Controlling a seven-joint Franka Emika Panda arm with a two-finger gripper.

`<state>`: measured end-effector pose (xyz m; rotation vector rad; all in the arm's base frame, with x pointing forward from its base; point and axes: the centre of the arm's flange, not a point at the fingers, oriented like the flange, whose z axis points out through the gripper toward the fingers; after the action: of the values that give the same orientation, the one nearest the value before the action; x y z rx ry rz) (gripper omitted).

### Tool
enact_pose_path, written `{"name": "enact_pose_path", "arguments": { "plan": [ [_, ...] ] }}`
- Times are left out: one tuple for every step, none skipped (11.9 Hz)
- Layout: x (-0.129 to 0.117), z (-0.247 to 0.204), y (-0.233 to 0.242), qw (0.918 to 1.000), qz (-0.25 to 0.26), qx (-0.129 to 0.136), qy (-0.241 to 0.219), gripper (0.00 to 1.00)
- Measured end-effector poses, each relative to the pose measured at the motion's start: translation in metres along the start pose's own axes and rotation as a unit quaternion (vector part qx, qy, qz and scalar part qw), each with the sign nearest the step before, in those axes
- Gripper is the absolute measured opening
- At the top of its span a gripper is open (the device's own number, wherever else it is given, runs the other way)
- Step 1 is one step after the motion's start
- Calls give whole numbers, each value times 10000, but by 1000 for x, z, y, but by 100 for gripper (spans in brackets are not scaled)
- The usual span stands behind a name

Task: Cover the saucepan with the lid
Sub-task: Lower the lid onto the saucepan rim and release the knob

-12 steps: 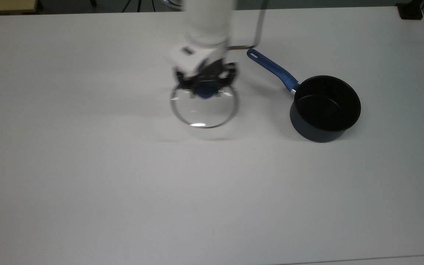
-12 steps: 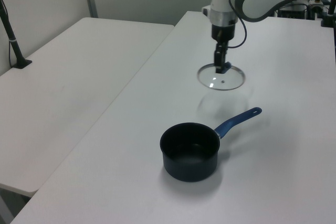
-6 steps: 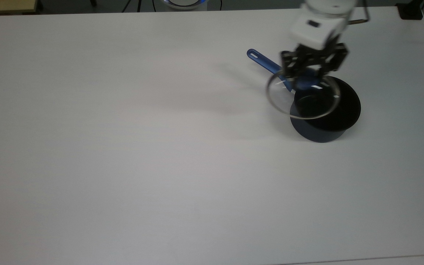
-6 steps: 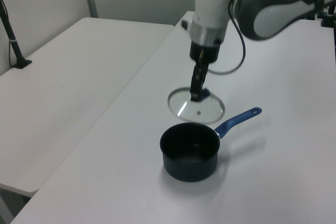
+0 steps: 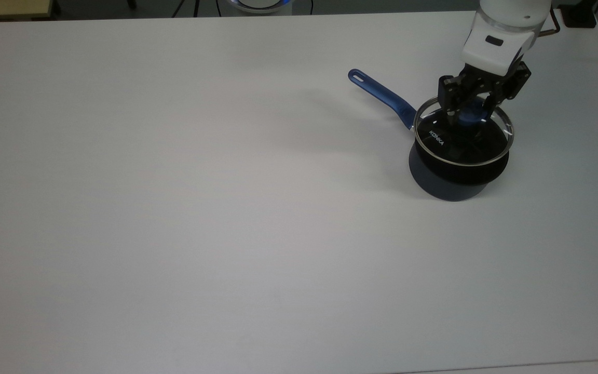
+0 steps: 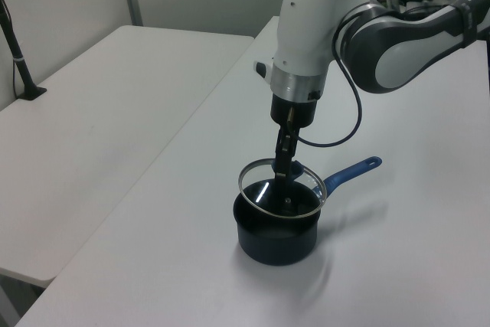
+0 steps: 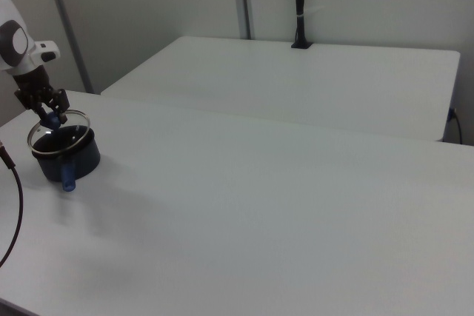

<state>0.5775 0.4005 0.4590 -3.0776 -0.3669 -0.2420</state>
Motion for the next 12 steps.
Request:
{"name": "enact_pose_path", "arguments": {
  "plan": [
    [1,3,0,10000,3,0,0,60],
    [1,6,0,10000,2,-1,-8,60],
    [1,11,0,10000,1,-10,-40,60],
    [2,16,-1,10000,-1,-17,-63,60],
    [2,21,-1,10000,-2,-26,-91,60],
    [2,26,-1,9999,-3,-27,-102,60],
    [3,28,-2,10000,-4,-10,-69,60],
    [4,29,-3,10000,-9,7,-33,60],
    [4,30,-5,10000,-19,13,-26,65],
    [4,30,-7,10000,-30,30,7,69],
    [4,29,-8,10000,-39,37,21,70],
    [6,26,-9,10000,-40,54,62,74]
  ]
}}
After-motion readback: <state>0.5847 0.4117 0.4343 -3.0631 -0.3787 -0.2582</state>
